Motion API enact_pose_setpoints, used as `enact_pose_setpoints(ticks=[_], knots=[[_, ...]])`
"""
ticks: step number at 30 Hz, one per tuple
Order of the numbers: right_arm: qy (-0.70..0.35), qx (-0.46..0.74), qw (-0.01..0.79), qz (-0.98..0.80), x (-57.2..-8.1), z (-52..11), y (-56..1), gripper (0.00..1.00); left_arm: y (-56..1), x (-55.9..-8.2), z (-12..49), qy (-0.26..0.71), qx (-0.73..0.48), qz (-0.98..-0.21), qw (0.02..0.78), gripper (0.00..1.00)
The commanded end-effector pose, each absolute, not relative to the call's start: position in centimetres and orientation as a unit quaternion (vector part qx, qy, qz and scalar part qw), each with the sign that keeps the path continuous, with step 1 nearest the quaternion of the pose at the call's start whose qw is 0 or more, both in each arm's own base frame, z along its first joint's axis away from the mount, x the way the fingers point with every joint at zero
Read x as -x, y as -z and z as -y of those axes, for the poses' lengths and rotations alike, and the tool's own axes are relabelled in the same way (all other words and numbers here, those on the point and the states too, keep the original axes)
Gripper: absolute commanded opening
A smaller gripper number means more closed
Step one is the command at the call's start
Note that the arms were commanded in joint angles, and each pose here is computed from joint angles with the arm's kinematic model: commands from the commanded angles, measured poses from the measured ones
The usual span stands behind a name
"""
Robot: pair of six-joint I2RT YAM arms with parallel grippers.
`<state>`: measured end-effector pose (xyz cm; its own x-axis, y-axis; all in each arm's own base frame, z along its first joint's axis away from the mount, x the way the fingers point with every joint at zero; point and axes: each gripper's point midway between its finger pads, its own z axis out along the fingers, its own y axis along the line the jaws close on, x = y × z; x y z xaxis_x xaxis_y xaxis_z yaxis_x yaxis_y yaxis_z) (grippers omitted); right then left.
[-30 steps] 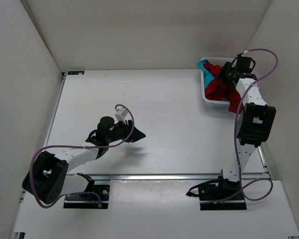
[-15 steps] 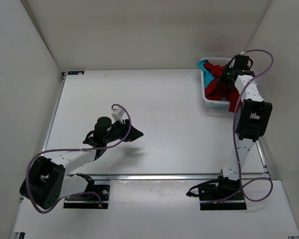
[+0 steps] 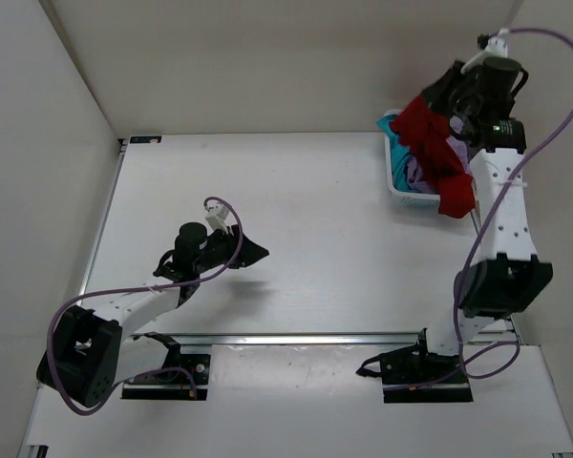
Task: Fold and stack the t-shirts
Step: Move the tshirt to the center of the board
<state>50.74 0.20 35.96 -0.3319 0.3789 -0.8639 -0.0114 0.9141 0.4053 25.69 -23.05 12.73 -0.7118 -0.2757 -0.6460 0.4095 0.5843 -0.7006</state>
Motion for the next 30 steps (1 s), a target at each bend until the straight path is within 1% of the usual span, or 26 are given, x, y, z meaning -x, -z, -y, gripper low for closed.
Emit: enact_pose_setpoints(ticks=[1, 3, 6, 7, 9, 10, 12, 14, 15, 18, 19, 20, 21, 23, 24, 26, 28, 29, 30], knots=[[-0.221, 0.03, 0.705, -0.673, -43.3, -8.7, -53.3, 0.0, -14.7, -26.6, 22.9, 0.465, -0.029, -0.793, 0.392, 0.46], [-0.273, 0.105, 0.733, -0.614, -38.3, -12.8, -58.7, 0.0, -15.0, -26.8, 22.7, 0.466, -0.021, -0.791, 0.396, 0.47], [-0.349, 0.174, 0.743, -0.544, -32.7, -16.7, -63.0, 0.0, -14.8, -27.1, 21.7, 0.468, 0.005, -0.791, 0.394, 0.47], [-0.371, 0.179, 0.746, -0.523, -31.5, -16.9, -64.4, 0.0, -15.1, -27.5, 21.1, 0.467, 0.015, -0.788, 0.401, 0.48], [-0.414, 0.221, 0.733, -0.493, -28.9, -17.7, -65.5, 0.0, -15.1, -27.7, 20.0, 0.465, 0.032, -0.785, 0.409, 0.48], [-0.43, 0.221, 0.729, -0.484, -28.8, -17.4, -65.8, 0.0, -14.8, -27.8, 19.5, 0.462, 0.042, -0.787, 0.408, 0.5], [-0.47, 0.259, 0.7, -0.472, -27.7, -17.6, -65.5, 0.0, -15.4, -27.9, 18.8, 0.458, 0.048, -0.781, 0.422, 0.52], [-0.496, 0.277, 0.671, -0.476, -28.1, -17.8, -63.9, 0.0, -14.9, -28.0, 18.1, 0.454, 0.063, -0.782, 0.422, 0.58], [-0.499, 0.276, 0.664, -0.483, -28.8, -17.9, -63.0, 0.01, -15.4, -28.1, 18.0, 0.453, 0.062, -0.778, 0.431, 0.6], [-0.507, 0.246, 0.626, -0.538, -32.8, -17.6, -56.5, 0.0, -14.7, -27.8, 17.4, 0.445, 0.075, -0.781, 0.432, 0.67], [-0.521, 0.231, 0.602, -0.559, -34.0, -17.4, -53.2, 0.0, -14.4, -27.7, 17.2, 0.442, 0.081, -0.782, 0.432, 0.68], [-0.529, 0.223, 0.59, -0.568, -34.5, -17.3, -51.4, 0.0, -13.9, -27.5, 17.3, 0.44, 0.078, -0.786, 0.427, 0.69], [-0.538, 0.209, 0.575, -0.58, -35.4, -16.9, -48.2, 0.0, -13.7, -27.4, 17.3, 0.438, 0.078, -0.788, 0.426, 0.7], [-0.554, 0.157, 0.533, -0.62, -37.3, -16.7, -42.0, 0.0, -12.3, -26.5, 17.9, 0.428, 0.063, -0.802, 0.412, 0.71], [-0.545, 0.143, 0.533, -0.631, -38.2, -15.8, -40.6, 0.0, -11.3, -25.8, 18.5, 0.424, 0.052, -0.812, 0.397, 0.71], [-0.542, 0.109, 0.506, -0.662, -39.3, -15.2, -36.4, 0.0, -9.3, -25.1, 18.3, 0.391, 0.045, -0.833, 0.388, 0.73], [-0.527, 0.076, 0.496, -0.686, -40.4, -14.5, -33.5, 0.0, -8.3, -24.9, 17.4, 0.359, 0.045, -0.844, 0.396, 0.77], [-0.516, 0.065, 0.496, -0.695, -40.9, -14.1, -32.5, 0.0, -8.2, -24.8, 17.0, 0.349, 0.04, -0.846, 0.402, 0.77], [-0.515, 0.061, 0.495, -0.697, -40.8, -14.1, -32.3, 0.0, -8.3, -24.9, 16.8, 0.341, 0.034, -0.845, 0.41, 0.78]])
